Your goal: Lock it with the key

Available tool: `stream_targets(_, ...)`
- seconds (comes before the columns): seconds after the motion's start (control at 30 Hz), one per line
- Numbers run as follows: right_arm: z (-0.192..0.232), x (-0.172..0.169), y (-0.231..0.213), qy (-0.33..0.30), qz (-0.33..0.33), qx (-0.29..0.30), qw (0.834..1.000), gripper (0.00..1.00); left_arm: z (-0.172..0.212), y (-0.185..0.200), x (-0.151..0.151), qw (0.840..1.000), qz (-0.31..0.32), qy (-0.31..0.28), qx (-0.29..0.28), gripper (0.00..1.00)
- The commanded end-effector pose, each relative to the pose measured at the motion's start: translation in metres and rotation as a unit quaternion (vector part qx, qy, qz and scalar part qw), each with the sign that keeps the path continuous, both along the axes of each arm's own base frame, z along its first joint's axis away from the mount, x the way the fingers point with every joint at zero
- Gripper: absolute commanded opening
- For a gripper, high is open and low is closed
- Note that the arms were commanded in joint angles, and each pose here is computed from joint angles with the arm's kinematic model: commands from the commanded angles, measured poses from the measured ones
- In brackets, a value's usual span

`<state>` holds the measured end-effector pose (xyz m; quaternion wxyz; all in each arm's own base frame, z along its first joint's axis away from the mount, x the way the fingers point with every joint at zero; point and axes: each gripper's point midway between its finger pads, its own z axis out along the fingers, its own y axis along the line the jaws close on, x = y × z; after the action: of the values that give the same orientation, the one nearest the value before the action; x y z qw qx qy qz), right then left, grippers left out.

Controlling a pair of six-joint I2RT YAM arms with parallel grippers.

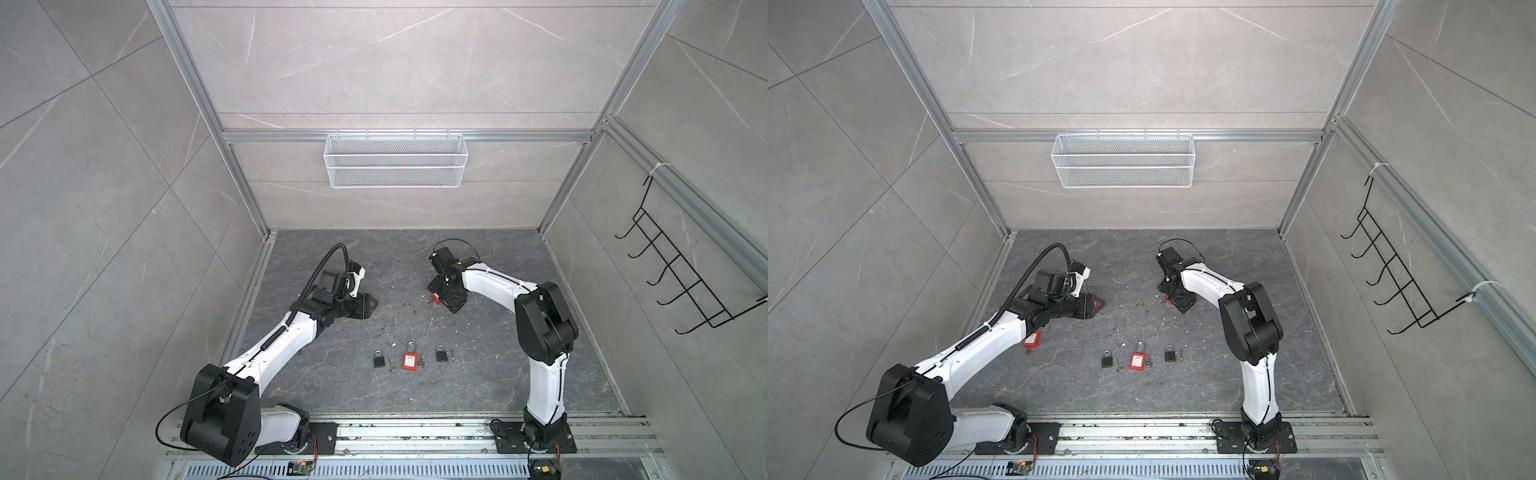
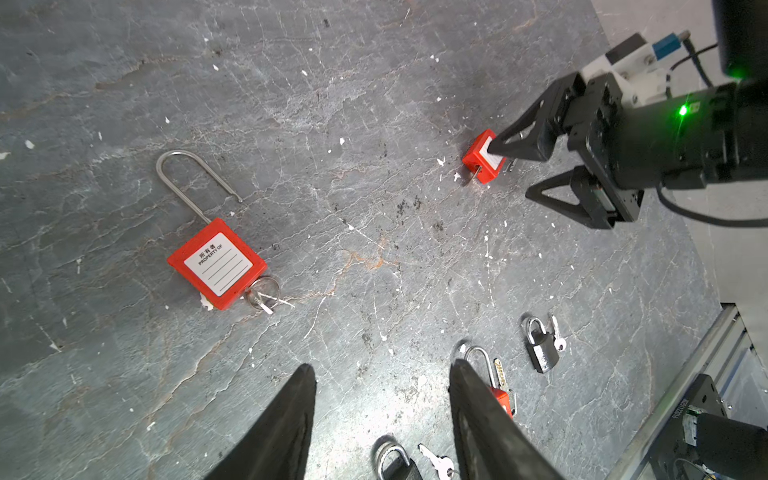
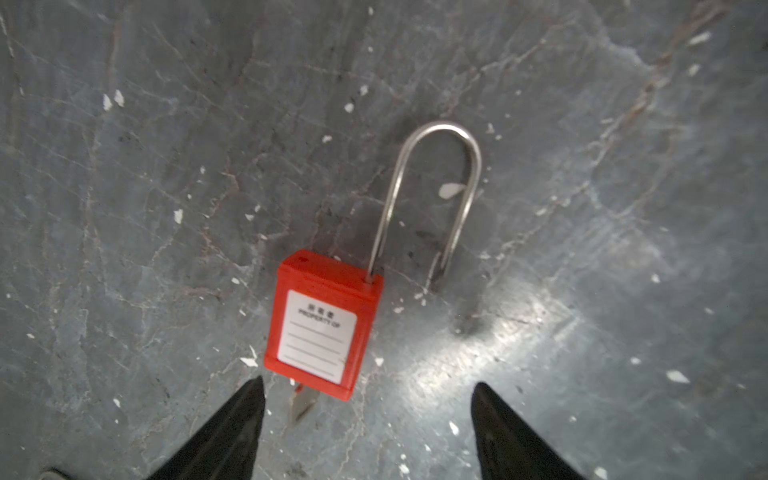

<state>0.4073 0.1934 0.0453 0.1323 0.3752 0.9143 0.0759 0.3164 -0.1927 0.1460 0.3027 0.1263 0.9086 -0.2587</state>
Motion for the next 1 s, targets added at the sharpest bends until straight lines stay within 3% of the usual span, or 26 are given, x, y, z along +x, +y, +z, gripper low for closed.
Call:
stream_targets(0.0,0.001,0.013,0.005,-0.006,-0.006,0.001,1.0,0.79,0.023,-0.007,0.015,0.999,-0.004,-0.035,-0.01,0.54)
stream_targets(0.3,-0.02,0.016,0.005,0.034,0.011,-0.019,0.999,0.73,0.011,-0.006,0.014,1.0,-0.013,-0.02,0.013,0.54)
stream_targets(0.6,-0.019,0.005,-0.007,0.042,0.054,-0.053,0.996,0.57,0.006,-0.002,0.008,1.0,-0.012,-0.015,0.02,0.54)
stream_targets(0.8,-0.019,-0.002,-0.006,0.04,0.133,-0.062,0.988,0.45,0.007,0.0,0.004,1.0,-0.01,-0.012,0.019,0.54)
stream_targets(0.97,-0.022,-0.015,0.006,0.049,0.244,-0.047,0.967,0.42,0.01,0.001,0.0,1.0,-0.01,-0.016,0.015,0.54)
